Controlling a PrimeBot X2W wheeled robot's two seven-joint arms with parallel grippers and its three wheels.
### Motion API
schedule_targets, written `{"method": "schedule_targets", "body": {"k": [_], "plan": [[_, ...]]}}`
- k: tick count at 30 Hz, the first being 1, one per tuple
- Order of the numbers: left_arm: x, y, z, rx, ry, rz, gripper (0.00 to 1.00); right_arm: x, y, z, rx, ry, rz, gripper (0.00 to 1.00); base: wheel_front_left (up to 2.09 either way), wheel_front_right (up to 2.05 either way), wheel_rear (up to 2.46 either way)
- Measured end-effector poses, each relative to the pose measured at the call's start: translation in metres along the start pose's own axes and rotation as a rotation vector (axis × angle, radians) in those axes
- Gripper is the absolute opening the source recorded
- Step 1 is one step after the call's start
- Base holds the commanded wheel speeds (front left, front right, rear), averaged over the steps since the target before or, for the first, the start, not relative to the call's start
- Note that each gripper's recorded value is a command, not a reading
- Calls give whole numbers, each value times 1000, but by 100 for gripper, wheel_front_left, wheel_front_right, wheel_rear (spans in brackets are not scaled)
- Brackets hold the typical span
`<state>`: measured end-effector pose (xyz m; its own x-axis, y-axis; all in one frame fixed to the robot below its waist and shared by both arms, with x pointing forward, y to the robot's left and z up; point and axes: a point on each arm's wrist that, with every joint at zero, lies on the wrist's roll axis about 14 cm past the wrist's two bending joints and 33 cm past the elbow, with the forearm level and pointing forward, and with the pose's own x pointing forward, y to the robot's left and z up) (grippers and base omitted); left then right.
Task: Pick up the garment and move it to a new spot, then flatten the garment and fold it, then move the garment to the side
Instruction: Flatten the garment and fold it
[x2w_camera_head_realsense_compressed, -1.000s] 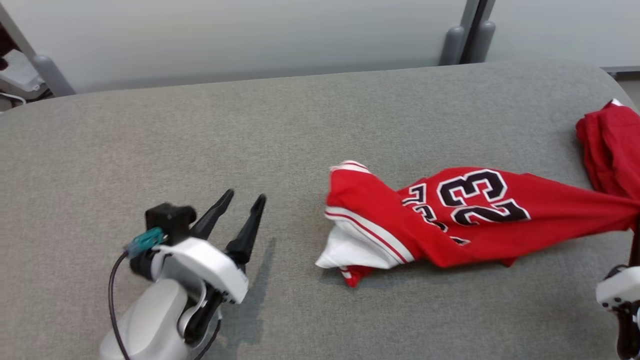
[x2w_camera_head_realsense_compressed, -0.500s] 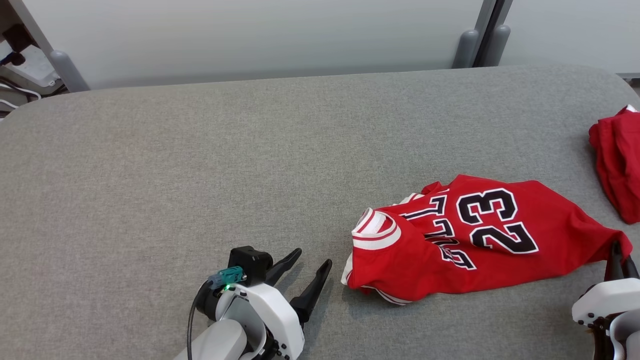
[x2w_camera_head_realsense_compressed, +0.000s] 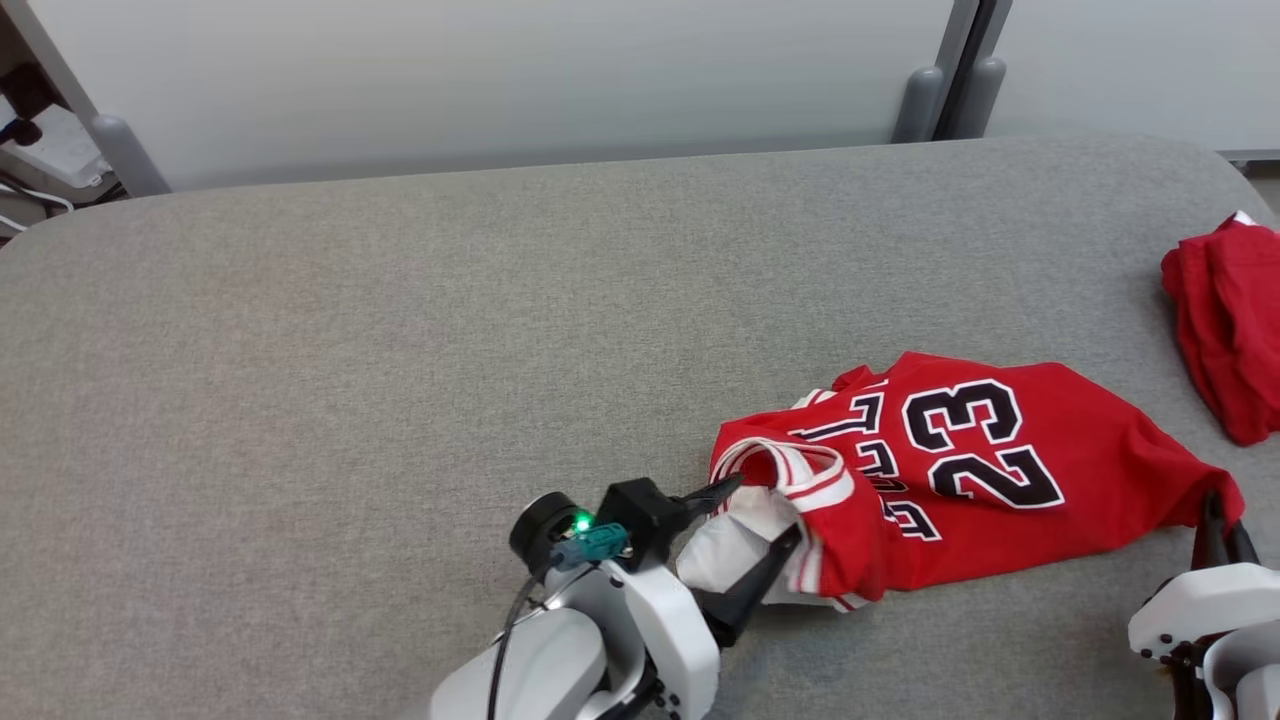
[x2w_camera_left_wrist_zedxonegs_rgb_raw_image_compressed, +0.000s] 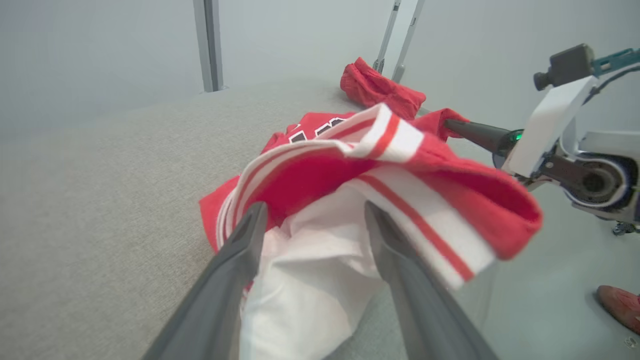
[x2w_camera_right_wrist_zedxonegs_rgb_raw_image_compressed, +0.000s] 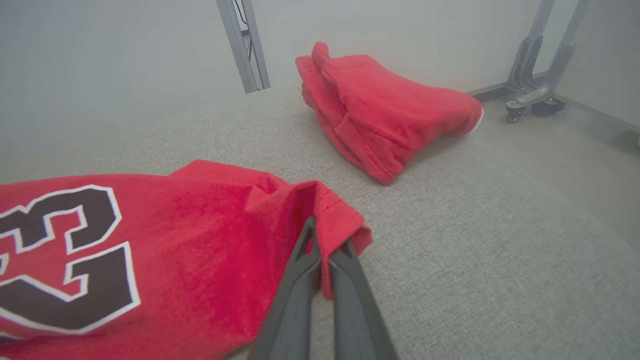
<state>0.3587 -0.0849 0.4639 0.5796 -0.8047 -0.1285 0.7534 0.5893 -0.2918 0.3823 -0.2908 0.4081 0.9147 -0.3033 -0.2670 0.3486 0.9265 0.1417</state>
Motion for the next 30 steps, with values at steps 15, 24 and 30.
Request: {"method": "schedule_targets", "body": {"k": [15,24,30], "plan": [[14,-17,-10,155,89,29,100,-12,-1,-4,13,11,5,0,0,0,0],[-16,-5,-29,235,141,60,100,-16,0,-14,24,30,4,0,0,0,0],[-46,3,-61,282,257,61,100,-14,5,-16,28,35,16,0,0,0,0]]}}
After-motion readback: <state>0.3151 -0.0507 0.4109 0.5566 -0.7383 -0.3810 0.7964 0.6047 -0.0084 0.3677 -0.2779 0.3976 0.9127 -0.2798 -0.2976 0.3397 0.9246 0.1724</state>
